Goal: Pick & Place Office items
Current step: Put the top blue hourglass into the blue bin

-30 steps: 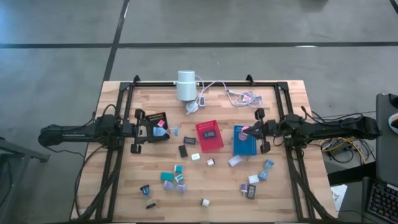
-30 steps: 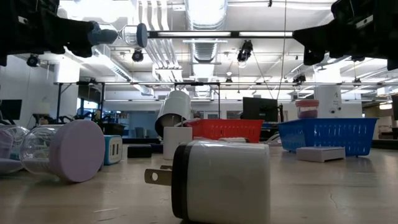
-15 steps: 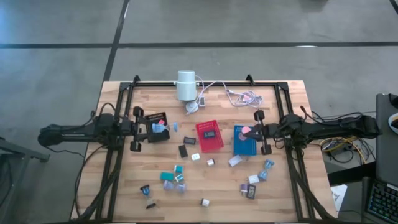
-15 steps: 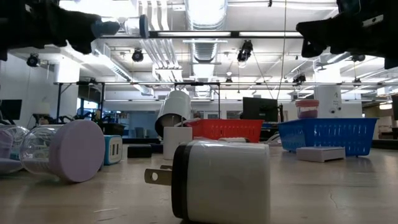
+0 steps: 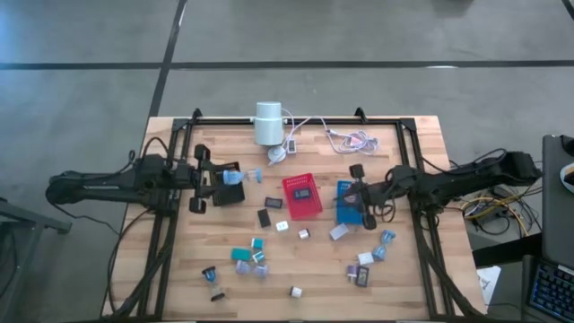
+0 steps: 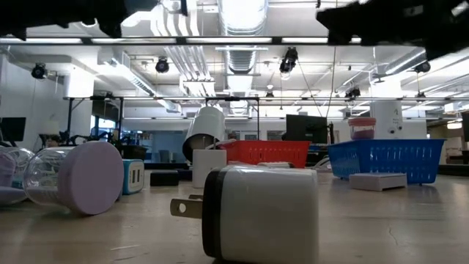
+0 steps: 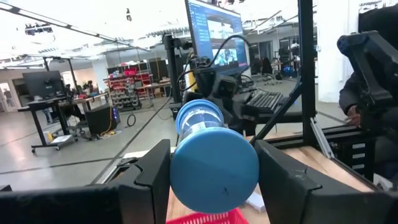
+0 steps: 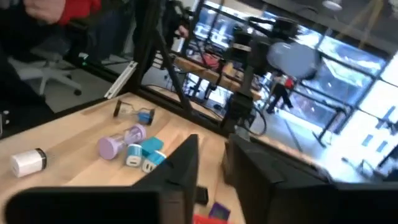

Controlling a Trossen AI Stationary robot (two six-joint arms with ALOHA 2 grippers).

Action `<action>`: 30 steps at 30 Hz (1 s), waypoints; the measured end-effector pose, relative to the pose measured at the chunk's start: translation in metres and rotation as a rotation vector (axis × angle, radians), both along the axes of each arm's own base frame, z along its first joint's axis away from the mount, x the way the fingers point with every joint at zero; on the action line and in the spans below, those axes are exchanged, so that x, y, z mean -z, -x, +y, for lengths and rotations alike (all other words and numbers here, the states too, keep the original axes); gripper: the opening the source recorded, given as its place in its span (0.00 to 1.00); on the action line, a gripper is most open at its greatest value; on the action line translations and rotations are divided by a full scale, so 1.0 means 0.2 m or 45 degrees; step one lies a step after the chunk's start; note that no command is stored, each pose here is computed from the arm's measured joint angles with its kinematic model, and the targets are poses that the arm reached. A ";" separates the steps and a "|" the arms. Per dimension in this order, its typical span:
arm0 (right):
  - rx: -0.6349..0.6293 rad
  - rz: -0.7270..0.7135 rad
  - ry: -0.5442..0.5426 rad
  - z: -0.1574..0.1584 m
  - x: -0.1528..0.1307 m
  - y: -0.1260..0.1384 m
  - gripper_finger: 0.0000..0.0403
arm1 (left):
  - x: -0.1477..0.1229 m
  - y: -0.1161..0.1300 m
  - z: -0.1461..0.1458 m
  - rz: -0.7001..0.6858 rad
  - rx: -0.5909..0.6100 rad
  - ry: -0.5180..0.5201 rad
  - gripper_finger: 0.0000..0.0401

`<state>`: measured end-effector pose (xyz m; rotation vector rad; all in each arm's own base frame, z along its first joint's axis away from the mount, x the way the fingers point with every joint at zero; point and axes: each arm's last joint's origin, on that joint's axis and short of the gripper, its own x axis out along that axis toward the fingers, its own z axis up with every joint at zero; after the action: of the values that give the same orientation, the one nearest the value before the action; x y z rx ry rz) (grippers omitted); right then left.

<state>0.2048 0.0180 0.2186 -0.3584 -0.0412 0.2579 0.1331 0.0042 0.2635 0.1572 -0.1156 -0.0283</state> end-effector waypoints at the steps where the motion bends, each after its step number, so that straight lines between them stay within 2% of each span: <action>1: -0.012 -0.001 0.032 0.01 -0.02 -0.03 0.25 | -0.01 -0.02 0.00 -0.003 0.002 0.004 0.44; 4: 0.010 0.029 0.160 0.05 -0.08 -0.12 0.36 | -0.05 -0.06 0.00 0.015 0.006 0.023 0.44; 10: 0.198 0.154 0.374 0.09 -0.26 -0.26 0.56 | -0.12 -0.14 0.00 -0.054 0.050 0.059 0.44; 17: 0.253 0.127 0.431 0.09 -0.44 -0.35 0.75 | -0.18 -0.21 0.00 -0.096 0.126 0.107 0.44; 23: 0.292 0.055 0.481 0.09 -0.53 -0.36 0.83 | -0.17 -0.27 0.00 -0.107 0.166 0.147 0.44; 30: 0.328 0.029 0.481 0.09 -0.57 -0.41 0.86 | -0.17 -0.36 0.00 -0.078 0.224 0.149 0.44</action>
<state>0.2862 0.0368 0.3333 -0.7298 0.0773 0.0115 0.2051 0.0034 0.2984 0.0305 -0.1919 -0.1920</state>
